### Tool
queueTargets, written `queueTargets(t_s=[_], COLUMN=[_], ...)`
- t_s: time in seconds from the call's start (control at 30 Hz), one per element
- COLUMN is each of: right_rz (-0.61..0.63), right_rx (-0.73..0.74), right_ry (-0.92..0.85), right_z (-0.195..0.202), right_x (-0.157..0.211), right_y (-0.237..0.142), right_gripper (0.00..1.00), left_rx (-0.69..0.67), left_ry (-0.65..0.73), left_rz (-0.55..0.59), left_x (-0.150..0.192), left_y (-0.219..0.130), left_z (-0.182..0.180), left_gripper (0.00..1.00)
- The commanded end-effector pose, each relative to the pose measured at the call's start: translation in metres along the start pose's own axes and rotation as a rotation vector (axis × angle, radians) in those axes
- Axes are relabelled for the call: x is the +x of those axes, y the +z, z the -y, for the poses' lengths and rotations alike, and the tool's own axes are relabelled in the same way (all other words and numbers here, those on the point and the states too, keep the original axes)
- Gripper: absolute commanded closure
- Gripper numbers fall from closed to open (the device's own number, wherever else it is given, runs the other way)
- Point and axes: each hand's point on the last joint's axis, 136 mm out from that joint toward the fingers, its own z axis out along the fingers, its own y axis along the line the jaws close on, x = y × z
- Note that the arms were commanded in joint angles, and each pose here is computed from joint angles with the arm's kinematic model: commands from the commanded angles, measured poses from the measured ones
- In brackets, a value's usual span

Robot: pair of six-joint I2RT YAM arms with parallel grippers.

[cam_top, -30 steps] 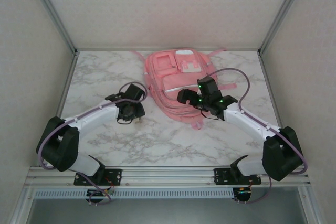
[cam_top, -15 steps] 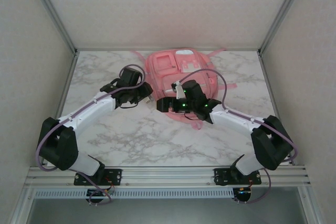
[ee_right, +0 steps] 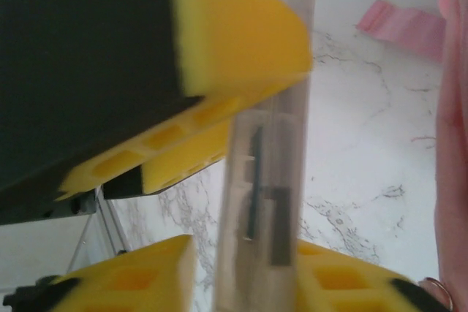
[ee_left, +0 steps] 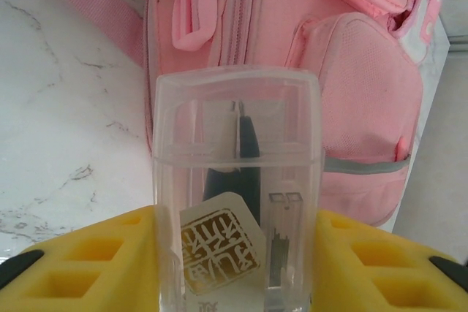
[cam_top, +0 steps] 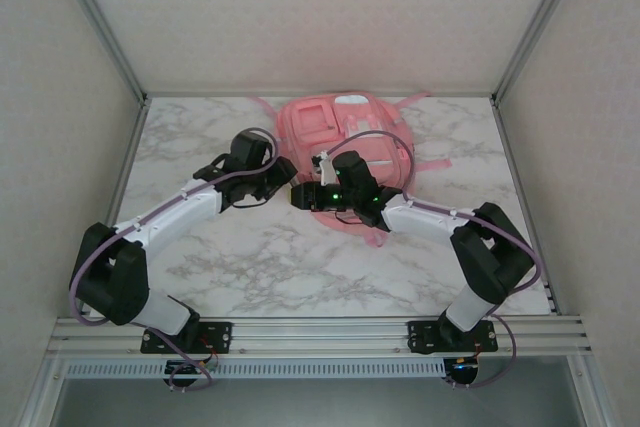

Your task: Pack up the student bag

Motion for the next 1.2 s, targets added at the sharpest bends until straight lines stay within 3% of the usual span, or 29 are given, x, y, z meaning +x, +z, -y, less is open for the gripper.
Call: queueTargets(t_s=[0.0,0.07,0.2,0.23,0.43,0.53,0.73,0.9,1.07,1.17], right_rz=[0.017,0.013,0.019,0.024,0.061,0.099,0.216,0.350,0.460,0.514], right_rx=[-0.069,-0.068,-0.063,-0.059,0.053,0.134,0.355,0.571,0.682,0.708], right_ry=[-0.033,-0.027,-0.026,-0.027,-0.027,-0.014,0.071,0.246,0.333,0.366], right_z=[-0.021,-0.020,-0.020,-0.020,-0.001,0.018,0.066,0.116,0.140,0.146], right_x=[-0.011,-0.010,-0.010,-0.010,-0.012,-0.016,-0.026,-0.019,-0.004,0.004], right_y=[0.003,0.004,0.002,0.000,-0.028,-0.052,-0.119,-0.192,-0.245,-0.267], right_gripper=[0.75,0.79,0.81,0.81,0.82,0.82,0.82,0.81,0.80,0.80], left_rx=[0.047,0.048,0.032,0.026,-0.016,-0.001,-0.012,-0.030,0.006,-0.052], left_ry=[-0.006,-0.003,0.036,0.059,0.271,0.382,0.633,0.916,1.113,1.223], left_rz=[-0.008,-0.009,0.006,0.018,0.166,0.184,0.142,0.114,-0.002,-0.075], left_x=[0.004,0.004,0.000,-0.004,-0.035,-0.042,-0.033,-0.004,0.030,0.046], left_y=[-0.005,-0.006,-0.010,-0.014,-0.045,-0.051,-0.034,-0.012,0.012,0.028], left_z=[0.009,0.010,0.012,0.014,0.031,0.046,0.080,0.109,0.118,0.111], left_gripper=[0.52,0.45,0.01,0.00,0.00,0.00,0.00,0.01,0.06,0.10])
